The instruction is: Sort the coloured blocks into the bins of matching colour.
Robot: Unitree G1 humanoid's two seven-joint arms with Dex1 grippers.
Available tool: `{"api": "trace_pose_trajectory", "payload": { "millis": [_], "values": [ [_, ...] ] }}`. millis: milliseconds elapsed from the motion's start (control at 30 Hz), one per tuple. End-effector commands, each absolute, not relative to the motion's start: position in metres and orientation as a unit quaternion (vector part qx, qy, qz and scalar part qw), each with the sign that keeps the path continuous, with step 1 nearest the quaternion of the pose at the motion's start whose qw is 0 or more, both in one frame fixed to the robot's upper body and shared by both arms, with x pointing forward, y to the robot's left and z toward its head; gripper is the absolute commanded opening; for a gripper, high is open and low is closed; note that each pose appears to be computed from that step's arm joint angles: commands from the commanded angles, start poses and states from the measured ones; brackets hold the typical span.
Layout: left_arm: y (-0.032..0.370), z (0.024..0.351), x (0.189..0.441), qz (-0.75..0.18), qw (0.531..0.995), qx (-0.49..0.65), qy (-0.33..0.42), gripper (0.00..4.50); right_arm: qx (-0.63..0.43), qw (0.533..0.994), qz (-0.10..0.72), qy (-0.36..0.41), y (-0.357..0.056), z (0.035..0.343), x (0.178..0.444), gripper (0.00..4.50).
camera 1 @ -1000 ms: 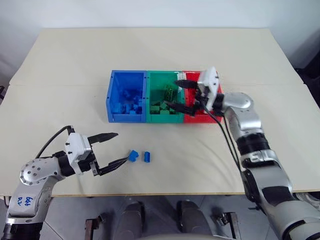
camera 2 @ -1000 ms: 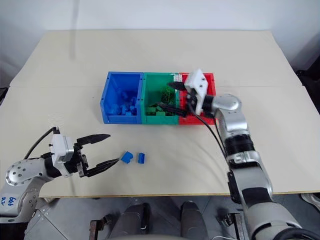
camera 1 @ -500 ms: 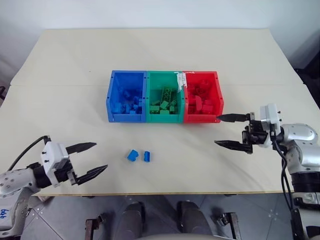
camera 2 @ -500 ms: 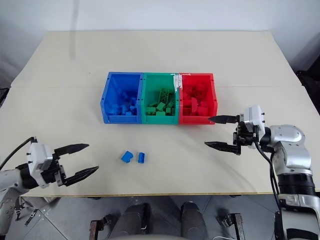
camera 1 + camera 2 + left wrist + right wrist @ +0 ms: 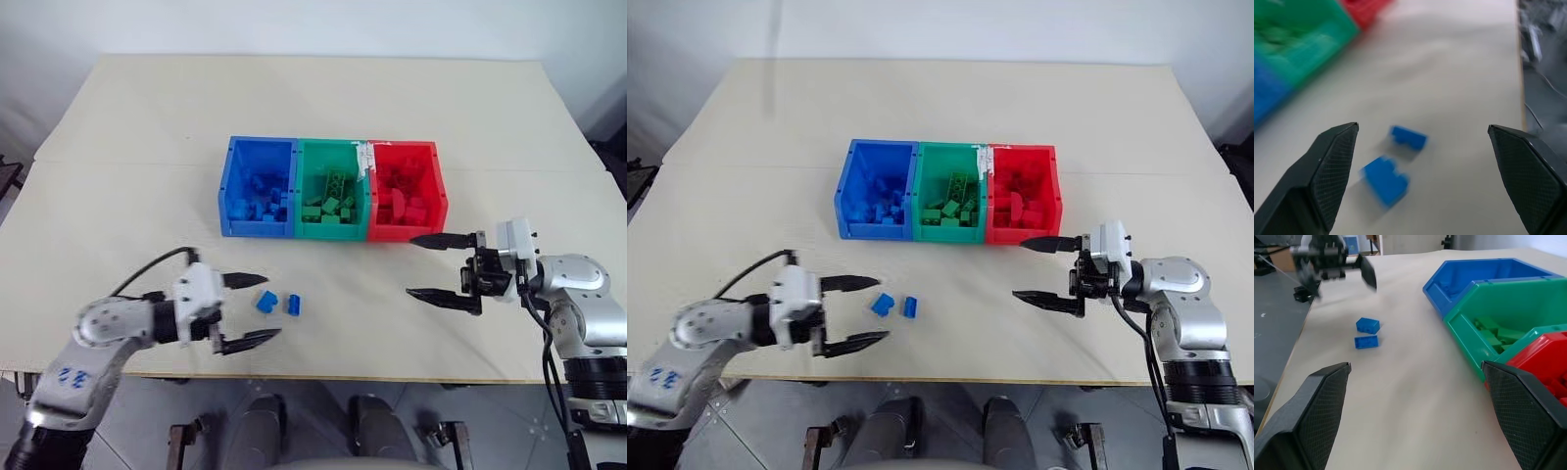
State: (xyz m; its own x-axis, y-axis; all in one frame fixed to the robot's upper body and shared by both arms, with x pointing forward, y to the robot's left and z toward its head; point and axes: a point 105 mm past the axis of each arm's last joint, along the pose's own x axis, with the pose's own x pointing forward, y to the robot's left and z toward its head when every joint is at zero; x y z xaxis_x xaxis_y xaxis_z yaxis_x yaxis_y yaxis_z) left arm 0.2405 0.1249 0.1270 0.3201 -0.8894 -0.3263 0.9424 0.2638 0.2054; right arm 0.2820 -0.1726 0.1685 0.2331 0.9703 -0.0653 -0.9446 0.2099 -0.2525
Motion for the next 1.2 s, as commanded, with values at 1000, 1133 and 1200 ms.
{"api": "trace_pose_trajectory", "payload": {
  "millis": [1000, 1133, 1200],
  "values": [
    [0.100, 0.098, 0.275, -0.598, 0.756, 0.243, 0.111, 3.40, -0.119, 0.746, 0.652, -0.059, -0.169, 0.161, 0.227, 4.50],
    [0.098, 0.107, 0.278, -0.594, 0.766, 0.234, 0.074, 2.15, -0.121, 0.749, 0.649, -0.060, -0.169, 0.159, 0.231, 4.50],
    [0.095, 0.117, 0.280, -0.592, 0.773, 0.223, 0.038, 1.59, -0.121, 0.750, 0.648, -0.060, -0.169, 0.158, 0.233, 4.50]
  ]
}}
